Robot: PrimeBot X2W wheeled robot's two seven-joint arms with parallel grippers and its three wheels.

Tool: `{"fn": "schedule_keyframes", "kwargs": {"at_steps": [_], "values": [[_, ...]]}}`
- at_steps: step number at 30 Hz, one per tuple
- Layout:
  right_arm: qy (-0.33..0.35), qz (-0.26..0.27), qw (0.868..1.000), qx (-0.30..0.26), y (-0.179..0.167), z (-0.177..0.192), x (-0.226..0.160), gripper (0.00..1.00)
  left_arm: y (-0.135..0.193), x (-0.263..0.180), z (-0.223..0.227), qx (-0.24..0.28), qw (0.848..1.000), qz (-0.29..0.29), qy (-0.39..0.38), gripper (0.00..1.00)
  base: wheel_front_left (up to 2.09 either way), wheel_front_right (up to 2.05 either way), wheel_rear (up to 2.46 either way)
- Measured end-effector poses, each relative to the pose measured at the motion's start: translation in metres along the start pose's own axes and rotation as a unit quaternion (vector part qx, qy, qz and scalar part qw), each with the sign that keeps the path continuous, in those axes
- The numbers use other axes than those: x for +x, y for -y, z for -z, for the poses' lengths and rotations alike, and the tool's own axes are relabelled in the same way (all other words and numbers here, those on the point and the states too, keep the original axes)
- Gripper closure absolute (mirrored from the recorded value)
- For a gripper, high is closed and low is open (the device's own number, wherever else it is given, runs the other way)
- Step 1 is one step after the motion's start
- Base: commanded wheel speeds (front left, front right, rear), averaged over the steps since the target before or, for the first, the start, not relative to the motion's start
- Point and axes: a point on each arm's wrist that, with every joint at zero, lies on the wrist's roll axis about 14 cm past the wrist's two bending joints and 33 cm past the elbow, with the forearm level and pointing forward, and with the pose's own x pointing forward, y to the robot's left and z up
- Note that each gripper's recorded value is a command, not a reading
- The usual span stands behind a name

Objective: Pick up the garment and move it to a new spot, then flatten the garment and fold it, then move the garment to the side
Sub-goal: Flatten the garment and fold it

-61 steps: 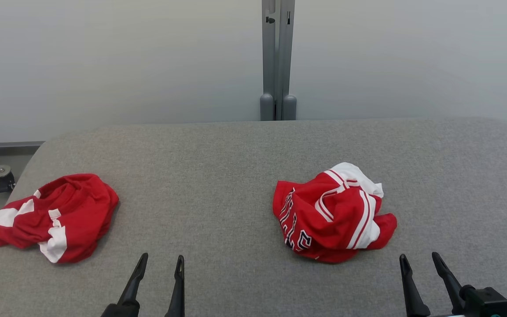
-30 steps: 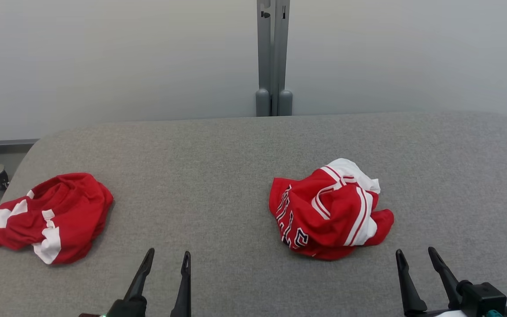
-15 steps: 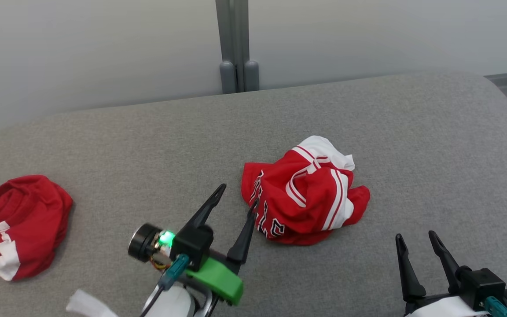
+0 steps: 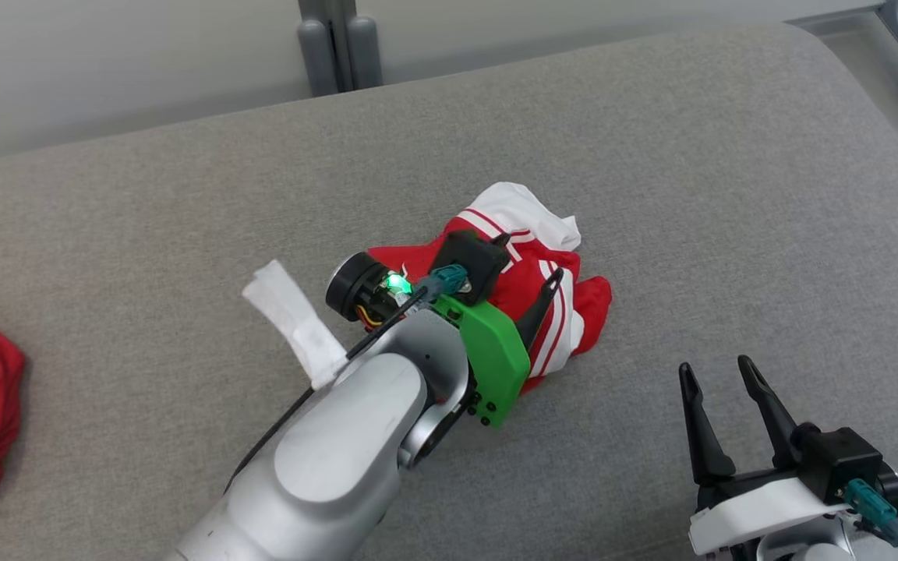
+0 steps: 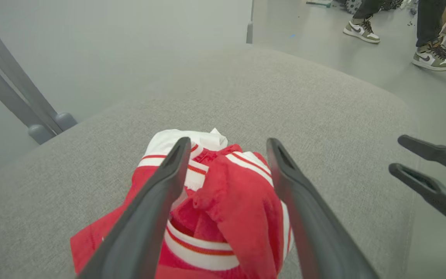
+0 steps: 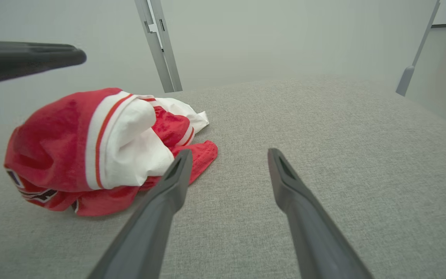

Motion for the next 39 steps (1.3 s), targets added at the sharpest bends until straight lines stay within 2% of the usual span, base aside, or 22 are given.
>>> {"fn": "schedule_keyframes", "kwargs": {"at_steps": [7, 12, 13, 14, 15, 18, 21, 24, 28, 32, 35, 37, 39], "values": [[-0.017, 0.019, 1.0, 0.008, 0.01, 0.01, 0.006, 0.0, -0.01, 0.023, 0.071, 0.036, 0.988, 0.005, -0.148, 0.0, 0.0, 0.0, 0.0], [-0.027, 0.031, 0.999, 0.01, 0.017, 0.016, 0.008, 0.0, -0.01, 0.026, 0.108, 0.036, 0.978, 0.031, -0.203, 0.0, 0.0, 0.0, 0.0], [-0.03, 0.033, 0.999, 0.01, 0.018, 0.017, 0.008, 0.0, -0.01, 0.026, 0.113, 0.039, 0.976, 0.035, -0.212, 0.08, 0.0, 0.0, 0.0], [-0.032, 0.035, 0.999, 0.01, 0.019, 0.018, 0.008, 0.0, -0.01, 0.027, 0.115, 0.042, 0.975, 0.04, -0.213, 0.64, 0.0, 0.0, 0.0], [-0.032, 0.037, 0.999, 0.011, 0.02, 0.019, 0.008, 0.0, -0.011, 0.029, 0.114, 0.044, 0.976, 0.043, -0.207, 1.0, 0.0, 0.0, 0.0], [-0.029, 0.04, 0.999, 0.012, 0.022, 0.017, 0.009, 0.0, -0.007, 0.033, 0.108, 0.047, 0.98, 0.053, -0.185, 1.0, 0.0, 0.0, 0.0], [-0.024, 0.04, 0.999, 0.014, 0.022, 0.014, 0.008, 0.0, -0.002, 0.038, 0.082, 0.045, 0.988, 0.06, -0.132, 1.0, 0.0, 0.0, 0.0], [-0.015, 0.037, 0.999, 0.017, 0.02, 0.009, 0.005, 0.0, 0.009, 0.045, 0.03, 0.004, 0.996, 0.074, -0.05, 1.0, 0.0, 0.0, 0.0], [-0.001, 0.037, 0.999, 0.021, 0.02, 0.0, 0.001, 0.0, 0.011, 0.052, -0.058, 0.004, 0.995, 0.085, 0.06, 1.0, 0.0, 0.0, 0.0], [0.007, 0.044, 0.999, 0.027, 0.023, -0.005, -0.006, 0.0, 0.012, 0.048, -0.159, 0.0, 0.98, 0.096, 0.175, 1.0, 0.0, 0.0, 0.0], [0.01, 0.053, 0.998, 0.033, 0.027, -0.006, -0.013, 0.0, 0.01, 0.032, -0.24, -0.036, 0.955, 0.1, 0.276, 1.0, 0.0, 0.0, 0.0], [0.011, 0.057, 0.998, 0.035, 0.029, -0.006, -0.014, 0.0, 0.007, 0.022, -0.268, -0.066, 0.942, 0.106, 0.313, 1.0, 0.0, 0.0, 0.0], [0.011, 0.054, 0.998, 0.037, 0.028, -0.006, -0.013, 0.0, -0.005, 0.023, -0.27, -0.092, 0.94, 0.091, 0.315, 1.0, 0.0, 0.0, 0.0]]}}
